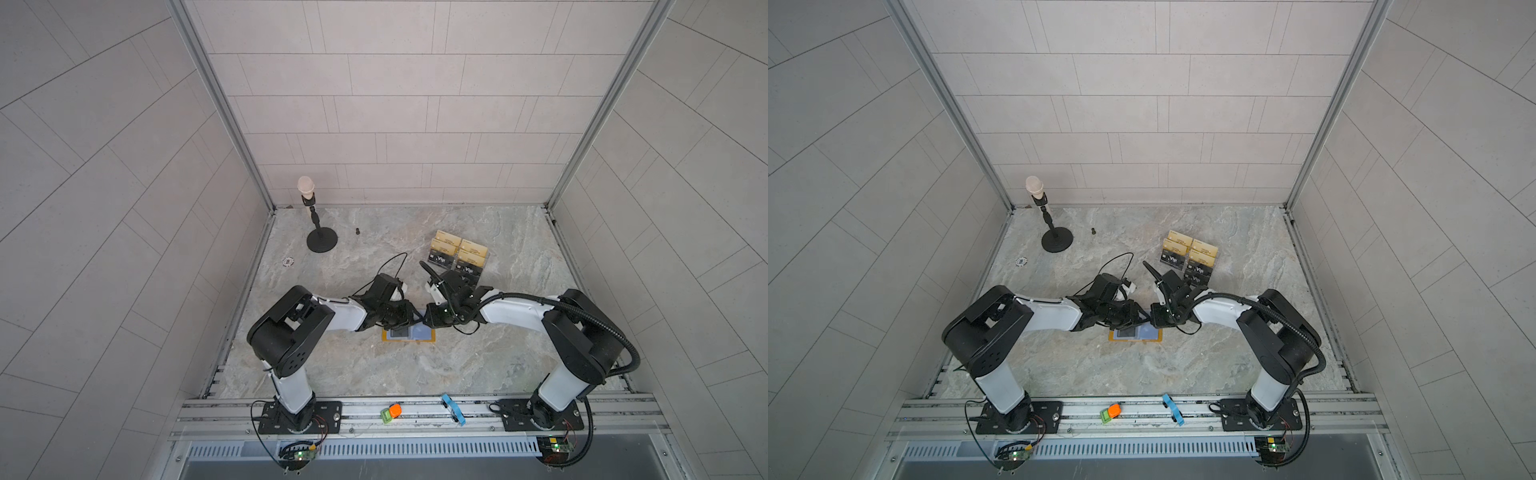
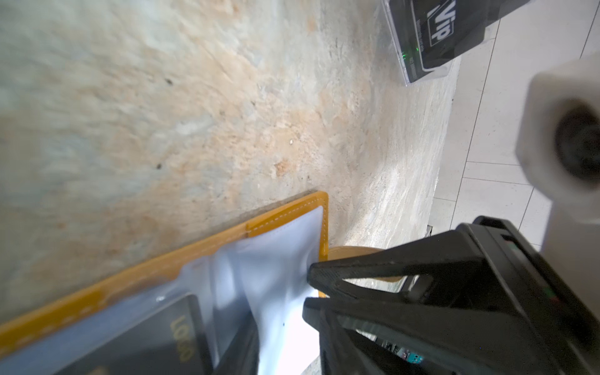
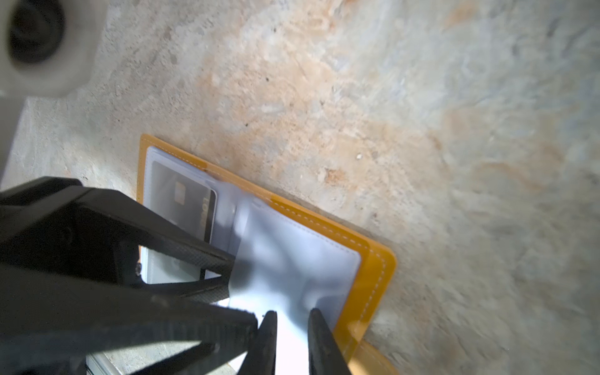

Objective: Insert credit cards into a card holder
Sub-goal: Flip over the card slot on the card holder.

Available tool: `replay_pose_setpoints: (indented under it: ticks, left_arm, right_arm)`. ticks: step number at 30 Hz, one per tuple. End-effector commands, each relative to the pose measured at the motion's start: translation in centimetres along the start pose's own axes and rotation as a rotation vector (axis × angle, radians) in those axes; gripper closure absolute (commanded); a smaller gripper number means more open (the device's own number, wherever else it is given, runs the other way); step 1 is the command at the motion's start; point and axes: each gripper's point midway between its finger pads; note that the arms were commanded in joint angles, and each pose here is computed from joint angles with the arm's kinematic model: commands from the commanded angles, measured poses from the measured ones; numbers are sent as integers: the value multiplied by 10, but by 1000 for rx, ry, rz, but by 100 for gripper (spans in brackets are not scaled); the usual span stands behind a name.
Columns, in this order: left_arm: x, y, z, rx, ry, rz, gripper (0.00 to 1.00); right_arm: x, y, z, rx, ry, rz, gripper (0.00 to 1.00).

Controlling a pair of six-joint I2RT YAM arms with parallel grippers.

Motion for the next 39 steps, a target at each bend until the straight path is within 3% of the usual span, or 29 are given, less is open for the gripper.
replay_pose_setpoints:
  ticks: [1,15,26,39]
  left_arm:
    - [-3,-8,-4,4,6,-29,70]
    - [13,-3,-10,31,17,73,80]
    - [9,8,-3,3,-3,75,91]
    - [4,15,-1,-14,-21,33,97]
  right_arm:
    - [-30,-11,-13,26,-30,-92,78]
    - [-7,9,3,-28,-17,-53,77]
    - [10,39,18,-110,4,-25,74]
    - [2,36,13,-110,-9,-29,74]
Point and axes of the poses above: each gripper's point midway between its finger pads, its own y axis back along the fingers, its own x axis along the line the jaws close on, z = x × y, and after that the axes turned 15 degrees about -y, right-handed
